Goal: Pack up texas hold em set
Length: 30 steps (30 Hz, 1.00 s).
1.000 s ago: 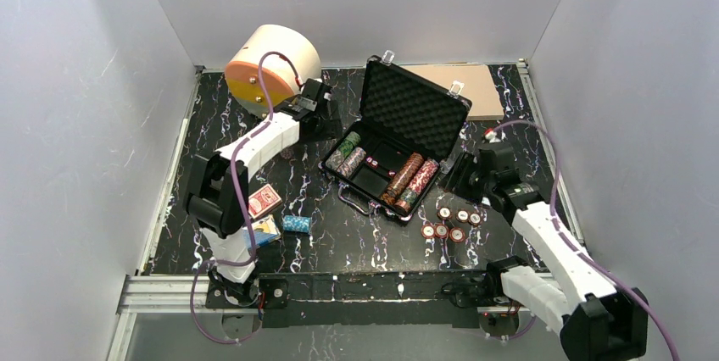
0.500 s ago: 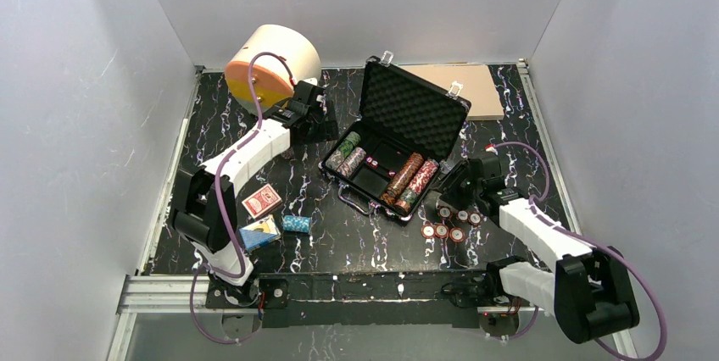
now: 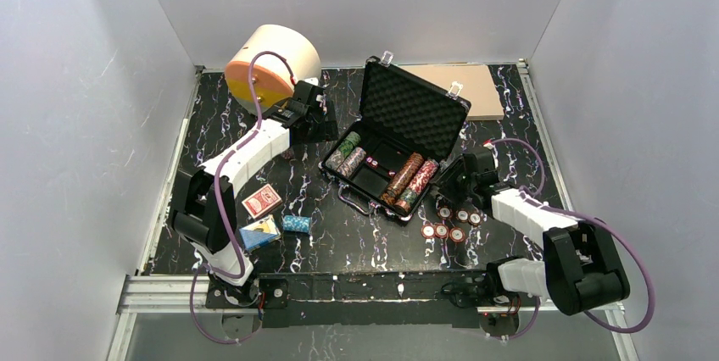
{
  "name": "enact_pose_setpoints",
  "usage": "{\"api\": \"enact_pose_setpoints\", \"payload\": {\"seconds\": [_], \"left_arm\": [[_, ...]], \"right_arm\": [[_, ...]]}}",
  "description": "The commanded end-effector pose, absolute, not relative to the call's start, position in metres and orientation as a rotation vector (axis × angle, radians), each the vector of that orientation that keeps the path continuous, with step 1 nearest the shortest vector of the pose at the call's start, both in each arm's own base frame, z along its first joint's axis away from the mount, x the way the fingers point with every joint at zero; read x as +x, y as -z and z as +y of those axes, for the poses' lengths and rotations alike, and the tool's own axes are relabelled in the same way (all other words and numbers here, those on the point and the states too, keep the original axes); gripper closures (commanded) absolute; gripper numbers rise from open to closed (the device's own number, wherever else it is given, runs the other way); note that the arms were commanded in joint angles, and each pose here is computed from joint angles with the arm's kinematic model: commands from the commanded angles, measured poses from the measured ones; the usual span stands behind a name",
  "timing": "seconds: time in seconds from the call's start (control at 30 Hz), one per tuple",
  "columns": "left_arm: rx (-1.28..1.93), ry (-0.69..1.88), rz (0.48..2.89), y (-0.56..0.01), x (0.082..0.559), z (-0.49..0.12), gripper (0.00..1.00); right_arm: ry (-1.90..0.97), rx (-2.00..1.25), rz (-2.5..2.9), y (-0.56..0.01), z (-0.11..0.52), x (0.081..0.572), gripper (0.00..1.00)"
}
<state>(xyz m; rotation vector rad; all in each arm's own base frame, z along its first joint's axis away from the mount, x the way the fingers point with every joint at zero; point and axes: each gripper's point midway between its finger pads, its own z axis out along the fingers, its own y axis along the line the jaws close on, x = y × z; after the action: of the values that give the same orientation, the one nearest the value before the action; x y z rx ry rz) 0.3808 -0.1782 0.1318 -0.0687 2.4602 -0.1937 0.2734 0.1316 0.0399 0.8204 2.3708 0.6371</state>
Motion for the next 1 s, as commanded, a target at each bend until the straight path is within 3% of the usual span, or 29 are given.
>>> {"api": "enact_pose_setpoints", "payload": {"seconds": [0.0, 0.13, 0.37, 0.47, 0.83, 0.9, 0.97], "left_arm": [[-0.062, 0.173, 2.449, -0.14, 0.38, -0.173, 0.26], [-0.058, 0.166, 2.456, -0.137, 0.379, -0.172, 0.27], [-0.047, 0.135, 2.448, -0.137, 0.378, -0.167, 0.27], [-0.048, 0.127, 2.444, -0.139, 0.379, -0.166, 0.27], [-0.06, 0.112, 2.427, -0.144, 0.38, -0.163, 0.27], [-0.063, 0.108, 2.421, -0.147, 0.381, -0.162, 0.27], [-0.073, 0.097, 2.403, -0.154, 0.382, -0.159, 0.27]], "right_arm": [[-0.644, 0.756, 2.299, -0.056, 0.135, 0.299, 0.54], [-0.651, 0.714, 2.33, -0.05, 0.139, 0.301, 0.6], [-0.716, 0.576, 2.384, -0.049, 0.155, 0.306, 0.83], [-0.739, 0.485, 2.38, -0.058, 0.163, 0.316, 0.88], [-0.792, 0.232, 2.372, -0.076, 0.188, 0.356, 0.89], [-0.775, 0.239, 2.372, -0.076, 0.186, 0.36, 0.86], [-0.722, 0.264, 2.368, -0.083, 0.18, 0.364, 0.75]]}}
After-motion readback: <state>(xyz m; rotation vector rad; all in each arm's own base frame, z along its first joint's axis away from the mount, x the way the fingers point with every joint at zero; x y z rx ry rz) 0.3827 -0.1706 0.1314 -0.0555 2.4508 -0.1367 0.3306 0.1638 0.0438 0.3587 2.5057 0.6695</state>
